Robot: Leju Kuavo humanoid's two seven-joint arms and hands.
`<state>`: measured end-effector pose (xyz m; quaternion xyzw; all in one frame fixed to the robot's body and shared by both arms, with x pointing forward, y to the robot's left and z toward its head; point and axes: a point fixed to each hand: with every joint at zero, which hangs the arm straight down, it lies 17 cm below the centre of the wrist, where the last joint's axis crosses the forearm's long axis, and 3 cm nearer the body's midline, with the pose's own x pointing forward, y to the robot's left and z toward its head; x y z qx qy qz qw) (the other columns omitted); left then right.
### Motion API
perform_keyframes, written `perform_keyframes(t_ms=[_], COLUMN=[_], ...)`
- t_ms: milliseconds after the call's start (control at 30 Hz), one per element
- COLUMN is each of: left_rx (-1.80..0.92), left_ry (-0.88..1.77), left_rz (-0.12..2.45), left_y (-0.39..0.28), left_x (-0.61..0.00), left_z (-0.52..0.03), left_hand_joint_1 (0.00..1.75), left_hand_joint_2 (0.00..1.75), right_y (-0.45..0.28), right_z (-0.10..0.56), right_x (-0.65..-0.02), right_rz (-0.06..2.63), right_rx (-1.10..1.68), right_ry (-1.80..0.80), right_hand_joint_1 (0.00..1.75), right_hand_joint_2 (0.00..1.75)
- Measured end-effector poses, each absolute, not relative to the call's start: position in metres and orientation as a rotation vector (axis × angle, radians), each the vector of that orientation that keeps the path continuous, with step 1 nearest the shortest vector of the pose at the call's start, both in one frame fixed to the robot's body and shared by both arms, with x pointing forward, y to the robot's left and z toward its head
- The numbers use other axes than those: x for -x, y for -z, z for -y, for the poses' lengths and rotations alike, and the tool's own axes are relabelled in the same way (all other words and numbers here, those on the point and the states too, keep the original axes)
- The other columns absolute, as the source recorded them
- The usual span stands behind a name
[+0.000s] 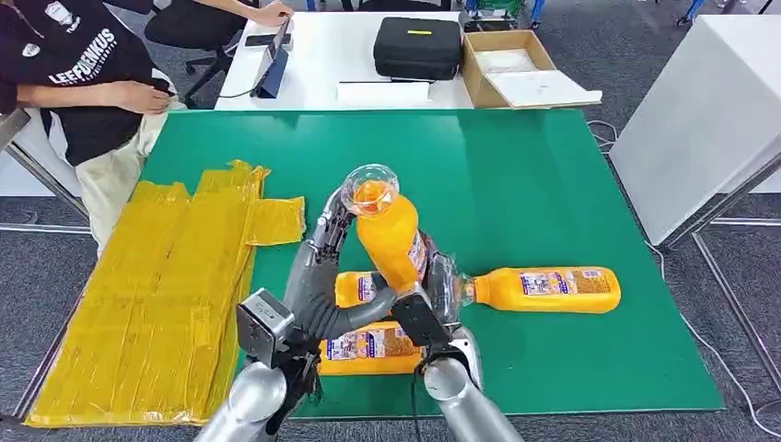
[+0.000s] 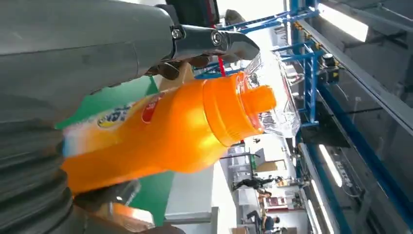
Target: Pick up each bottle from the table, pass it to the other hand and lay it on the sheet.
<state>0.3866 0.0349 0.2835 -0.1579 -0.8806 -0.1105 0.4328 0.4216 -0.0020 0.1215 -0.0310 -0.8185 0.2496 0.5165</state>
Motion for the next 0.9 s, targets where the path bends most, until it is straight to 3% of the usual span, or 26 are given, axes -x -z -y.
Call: perform_keyframes(t_ms=[900], left_rx=[0.405], left_ry=[0.266], left_rz=[2.121], left_y=[-0.27], left_x=[-0.412], left_z=[-0.031], left_hand_joint_1=[0.0], left_hand_joint_2=[1.75], right_y=[-0.129], right_z=[-0.028], right_x=[-0.399], right_rz=[2.085], right_rx=[0.263], right_ry=[-0.772], right_hand_joint_1=[1.75], right_hand_joint_2=[1.75])
